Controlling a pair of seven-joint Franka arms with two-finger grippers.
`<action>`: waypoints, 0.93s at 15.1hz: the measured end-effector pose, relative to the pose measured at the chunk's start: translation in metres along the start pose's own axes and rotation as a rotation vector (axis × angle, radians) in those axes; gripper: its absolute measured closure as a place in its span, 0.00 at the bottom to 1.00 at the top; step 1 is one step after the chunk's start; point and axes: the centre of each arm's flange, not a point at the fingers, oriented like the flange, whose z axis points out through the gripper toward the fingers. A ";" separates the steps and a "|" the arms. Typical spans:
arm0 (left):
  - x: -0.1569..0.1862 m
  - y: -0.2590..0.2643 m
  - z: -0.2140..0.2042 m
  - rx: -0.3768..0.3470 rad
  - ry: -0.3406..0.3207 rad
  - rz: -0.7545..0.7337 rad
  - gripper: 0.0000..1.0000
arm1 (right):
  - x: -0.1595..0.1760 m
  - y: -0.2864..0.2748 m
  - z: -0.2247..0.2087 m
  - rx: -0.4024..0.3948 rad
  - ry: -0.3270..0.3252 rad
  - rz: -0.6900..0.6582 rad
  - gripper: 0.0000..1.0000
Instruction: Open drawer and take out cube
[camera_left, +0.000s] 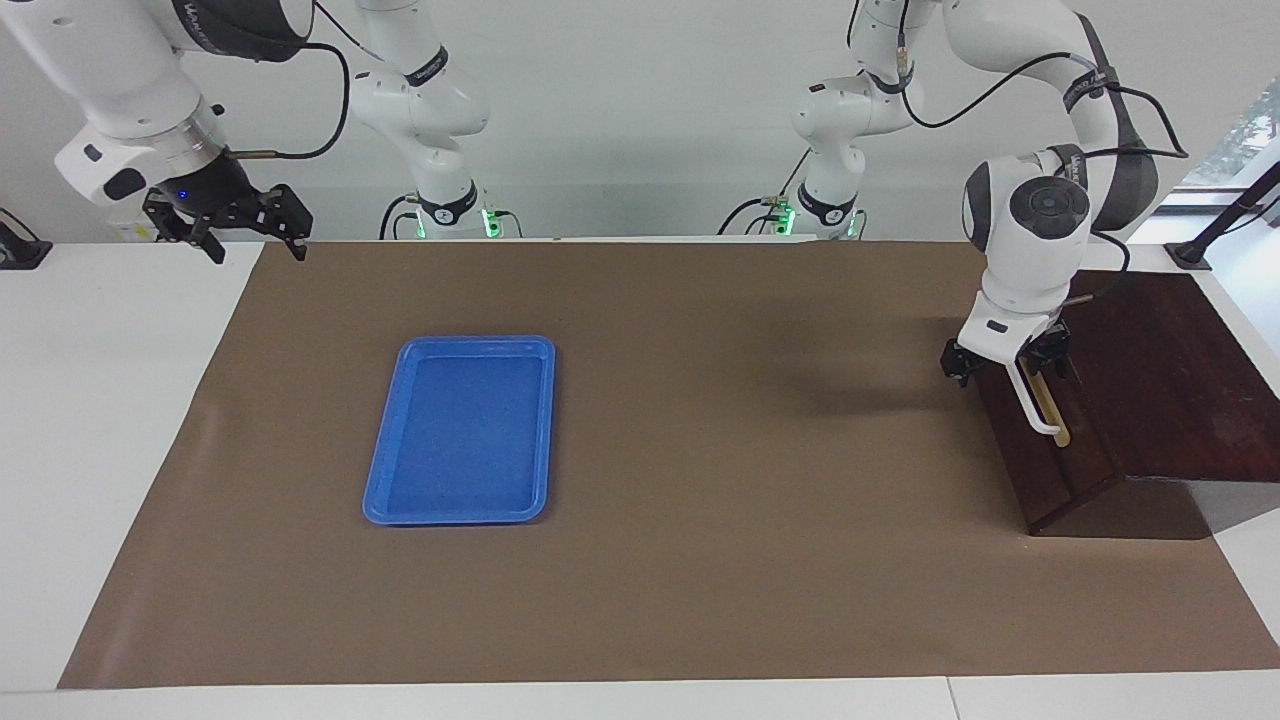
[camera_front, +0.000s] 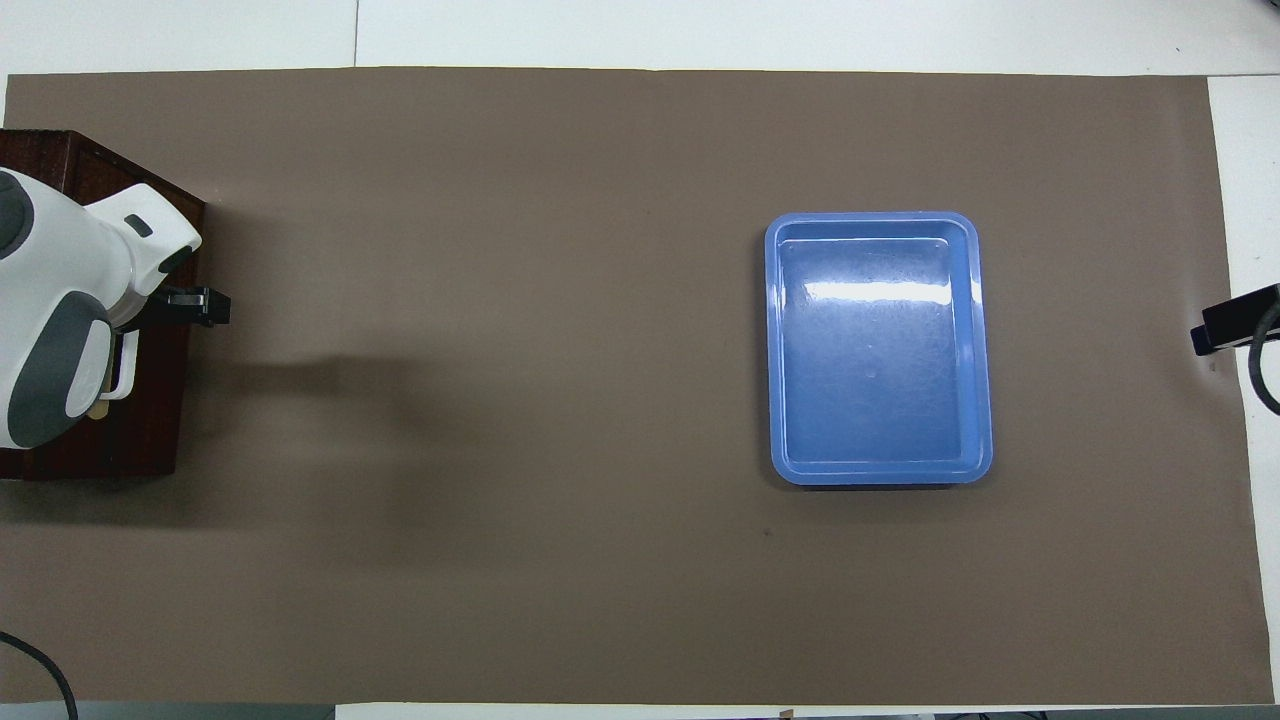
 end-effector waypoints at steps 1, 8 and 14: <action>0.000 0.001 0.000 -0.001 0.002 0.001 0.00 | 0.000 0.000 0.000 0.000 0.000 0.000 0.00; -0.004 0.008 0.015 -0.005 0.028 0.022 0.00 | 0.000 0.000 0.000 0.000 0.000 0.000 0.00; -0.003 0.040 0.006 -0.006 0.044 0.079 0.00 | 0.000 0.000 0.000 0.000 0.000 0.000 0.00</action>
